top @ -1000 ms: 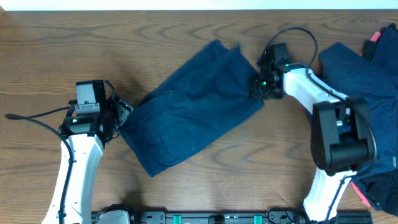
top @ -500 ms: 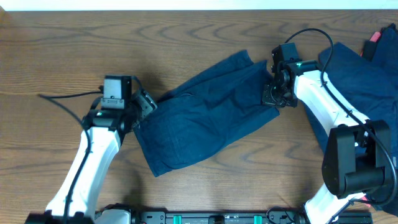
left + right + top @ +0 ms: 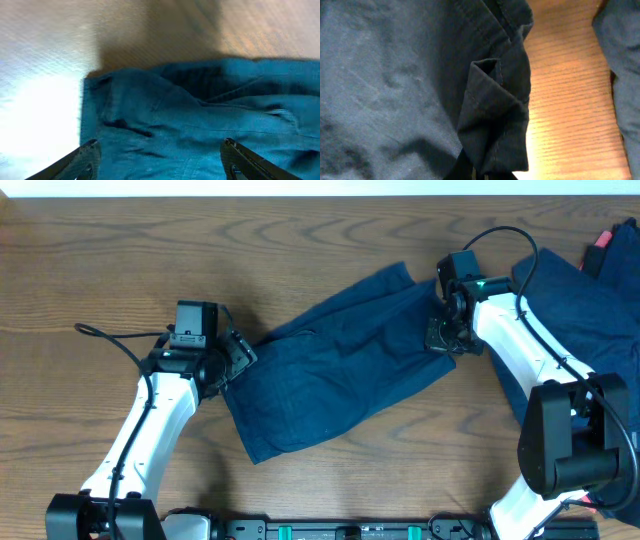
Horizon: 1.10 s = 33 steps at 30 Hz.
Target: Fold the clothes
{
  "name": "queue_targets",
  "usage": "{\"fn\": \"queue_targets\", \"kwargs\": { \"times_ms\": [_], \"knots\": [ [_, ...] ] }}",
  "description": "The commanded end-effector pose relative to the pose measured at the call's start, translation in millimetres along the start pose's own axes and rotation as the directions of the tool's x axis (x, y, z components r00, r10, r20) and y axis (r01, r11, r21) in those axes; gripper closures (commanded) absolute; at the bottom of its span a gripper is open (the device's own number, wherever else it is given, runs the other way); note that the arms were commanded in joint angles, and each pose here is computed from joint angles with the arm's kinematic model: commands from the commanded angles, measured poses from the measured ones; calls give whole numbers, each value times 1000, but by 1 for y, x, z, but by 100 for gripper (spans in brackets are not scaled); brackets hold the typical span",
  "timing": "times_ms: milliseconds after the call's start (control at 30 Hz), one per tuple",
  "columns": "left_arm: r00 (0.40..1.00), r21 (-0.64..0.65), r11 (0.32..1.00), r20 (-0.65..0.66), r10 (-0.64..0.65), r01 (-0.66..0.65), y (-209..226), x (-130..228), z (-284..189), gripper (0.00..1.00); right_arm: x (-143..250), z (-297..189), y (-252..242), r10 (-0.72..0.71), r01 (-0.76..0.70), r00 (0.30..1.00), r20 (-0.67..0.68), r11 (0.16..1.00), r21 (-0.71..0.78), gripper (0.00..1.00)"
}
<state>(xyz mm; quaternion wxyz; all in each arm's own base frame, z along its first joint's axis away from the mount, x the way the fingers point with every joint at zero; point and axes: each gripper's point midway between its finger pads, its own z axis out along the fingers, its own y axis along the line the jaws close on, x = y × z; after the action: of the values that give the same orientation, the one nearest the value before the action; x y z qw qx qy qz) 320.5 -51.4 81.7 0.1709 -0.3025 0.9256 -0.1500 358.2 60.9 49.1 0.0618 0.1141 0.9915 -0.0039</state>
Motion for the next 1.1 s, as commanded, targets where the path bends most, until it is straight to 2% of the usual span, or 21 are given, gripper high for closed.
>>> {"fn": "queue_targets", "kwargs": {
  "times_ms": [0, 100, 267, 400, 433, 467, 533, 600, 733, 833, 933, 1067],
  "knots": [
    [997, 153, 988, -66, 29, -19, -29, 10, -2, 31, -1, -2, -2, 11, -12, 1000, 16, 1000, 23, 99],
    [997, 190, 981, -68, 44, -31, -37, 10, -3, 43, -1, -2, -2, 11, -12, 1000, 16, 1000, 22, 99],
    [992, 125, 988, -72, 105, -95, -26, 17, 4, 60, -2, -2, -2, 11, -12, 1000, 20, 1000, 20, 99],
    [987, 57, 994, -127, 98, -91, -13, 28, 18, 61, -3, -2, -1, 12, -12, 1000, 25, 1000, 17, 96],
    [985, 43, 995, -146, 97, -91, -11, 31, 24, 61, -4, -3, -1, 12, -13, 999, 29, 1000, 15, 87],
    [982, 31, 995, -163, 96, -92, -8, 35, 29, 61, -6, -3, 0, 13, -13, 999, 38, 1000, 11, 73],
    [975, 1, 996, -203, 91, -93, -2, 42, 40, 61, -12, -3, 3, 15, -15, 998, 61, 1000, 0, 33],
    [967, -33, 996, -242, 77, -87, 6, 49, 50, 61, -21, -6, 3, 19, -19, 995, 93, 1000, -3, 22],
    [955, -79, 994, -290, 55, -81, 18, 58, 64, 62, -49, -14, 2, 55, -48, 982, 179, 998, -44, 25],
    [957, -136, 987, -286, 45, -87, 30, 57, 71, 62, -81, -23, 14, 44, -3, 958, 284, 990, -142, 43],
    [958, -164, 982, -282, 43, -93, 36, 57, 75, 62, -100, -29, 31, -5, 92, 936, 351, 968, -234, 45],
    [959, -162, 982, -280, 44, -92, 36, 56, 75, 62, -108, -22, 38, -8, 110, 928, 374, 961, -253, 48]
  ]
}}
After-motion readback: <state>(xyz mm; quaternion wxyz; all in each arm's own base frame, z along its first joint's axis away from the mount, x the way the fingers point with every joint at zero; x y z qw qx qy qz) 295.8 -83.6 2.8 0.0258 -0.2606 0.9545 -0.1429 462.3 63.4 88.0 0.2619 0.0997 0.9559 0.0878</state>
